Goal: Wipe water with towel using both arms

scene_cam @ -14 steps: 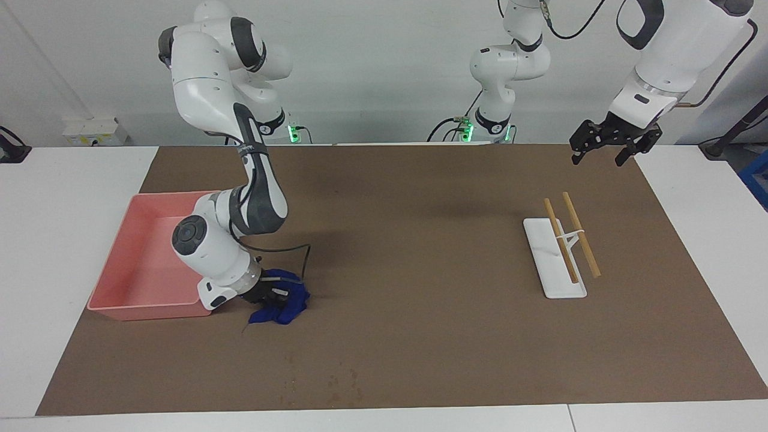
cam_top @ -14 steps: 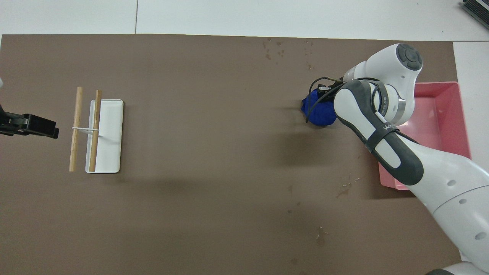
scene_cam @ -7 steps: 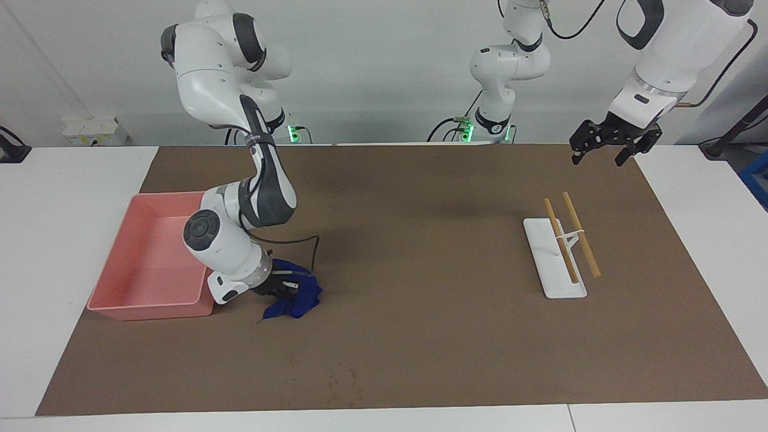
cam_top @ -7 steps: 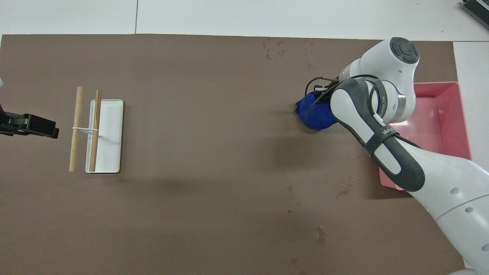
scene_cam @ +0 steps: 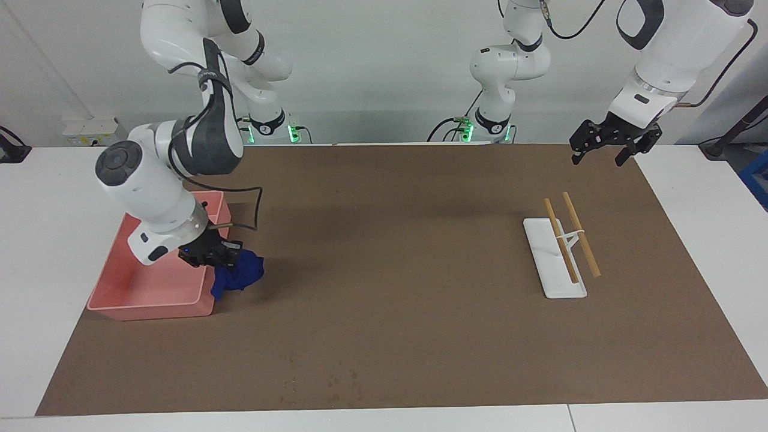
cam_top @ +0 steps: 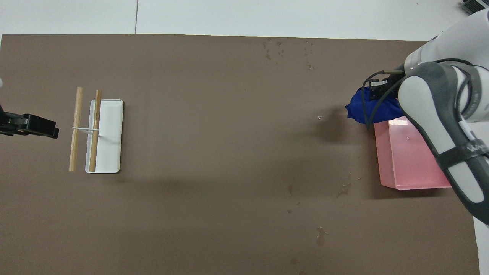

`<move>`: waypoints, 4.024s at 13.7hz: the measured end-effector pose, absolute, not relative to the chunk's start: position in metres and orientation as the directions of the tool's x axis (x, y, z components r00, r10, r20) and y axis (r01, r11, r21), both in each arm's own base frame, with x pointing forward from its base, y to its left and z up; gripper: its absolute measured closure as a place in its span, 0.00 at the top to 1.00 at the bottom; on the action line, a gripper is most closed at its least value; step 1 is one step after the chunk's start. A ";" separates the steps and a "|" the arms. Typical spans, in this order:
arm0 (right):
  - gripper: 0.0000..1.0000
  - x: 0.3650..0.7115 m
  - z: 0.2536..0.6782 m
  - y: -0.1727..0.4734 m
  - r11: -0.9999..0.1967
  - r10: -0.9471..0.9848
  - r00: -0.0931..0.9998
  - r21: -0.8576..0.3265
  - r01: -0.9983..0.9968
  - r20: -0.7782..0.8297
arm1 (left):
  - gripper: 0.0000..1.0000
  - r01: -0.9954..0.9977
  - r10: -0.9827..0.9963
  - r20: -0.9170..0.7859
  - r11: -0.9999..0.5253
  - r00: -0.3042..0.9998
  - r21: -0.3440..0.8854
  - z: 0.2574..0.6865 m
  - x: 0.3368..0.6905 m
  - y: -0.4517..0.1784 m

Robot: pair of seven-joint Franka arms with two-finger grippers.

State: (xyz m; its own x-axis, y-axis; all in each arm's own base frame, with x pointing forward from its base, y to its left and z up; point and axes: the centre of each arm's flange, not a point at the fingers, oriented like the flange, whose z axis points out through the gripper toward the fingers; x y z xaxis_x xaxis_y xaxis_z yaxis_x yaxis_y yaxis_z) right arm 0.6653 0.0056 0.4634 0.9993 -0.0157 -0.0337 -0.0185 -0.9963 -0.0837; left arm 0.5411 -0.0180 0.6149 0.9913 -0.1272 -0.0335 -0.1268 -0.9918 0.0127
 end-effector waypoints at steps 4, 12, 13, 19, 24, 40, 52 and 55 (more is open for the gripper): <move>0.11 0.638 0.518 -0.045 -0.994 0.110 0.994 0.000 0.110 -0.030 | 1.00 -0.127 -0.127 -0.034 -0.992 0.991 0.013 0.615 0.541 -0.018; 0.11 0.617 0.476 -0.132 -0.968 0.244 0.970 0.050 0.245 -0.013 | 1.00 -0.127 -0.127 -0.034 -0.992 0.991 0.013 0.615 0.541 -0.018; 0.11 0.613 0.462 -0.129 -0.967 0.248 0.968 0.046 0.249 -0.020 | 1.00 -0.127 -0.127 -0.034 -0.992 0.991 0.013 0.615 0.541 -0.018; 0.11 0.596 0.432 -0.123 -0.973 0.227 0.973 0.042 0.228 -0.037 | 1.00 -0.127 -0.127 -0.034 -0.992 0.991 0.013 0.615 0.541 -0.018; 0.56 0.595 0.441 -0.123 -0.977 0.206 0.978 0.051 0.206 -0.022 | 1.00 -0.127 -0.127 -0.034 -0.992 0.991 0.013 0.615 0.541 -0.018; 1.00 0.588 0.620 -0.036 -0.990 0.139 0.990 -0.008 0.139 0.038 | 1.00 -0.127 -0.127 -0.034 -0.992 0.991 0.013 0.615 0.541 -0.018; 1.00 0.581 0.627 -0.028 -0.987 0.146 0.989 0.064 0.146 -0.004 | 1.00 -0.127 -0.127 -0.034 -0.992 0.991 0.013 0.615 0.541 -0.018; 1.00 0.581 0.627 -0.037 -0.989 0.127 0.992 0.072 0.127 -0.004 | 1.00 -0.127 -0.127 -0.034 -0.992 0.991 0.013 0.615 0.541 -0.018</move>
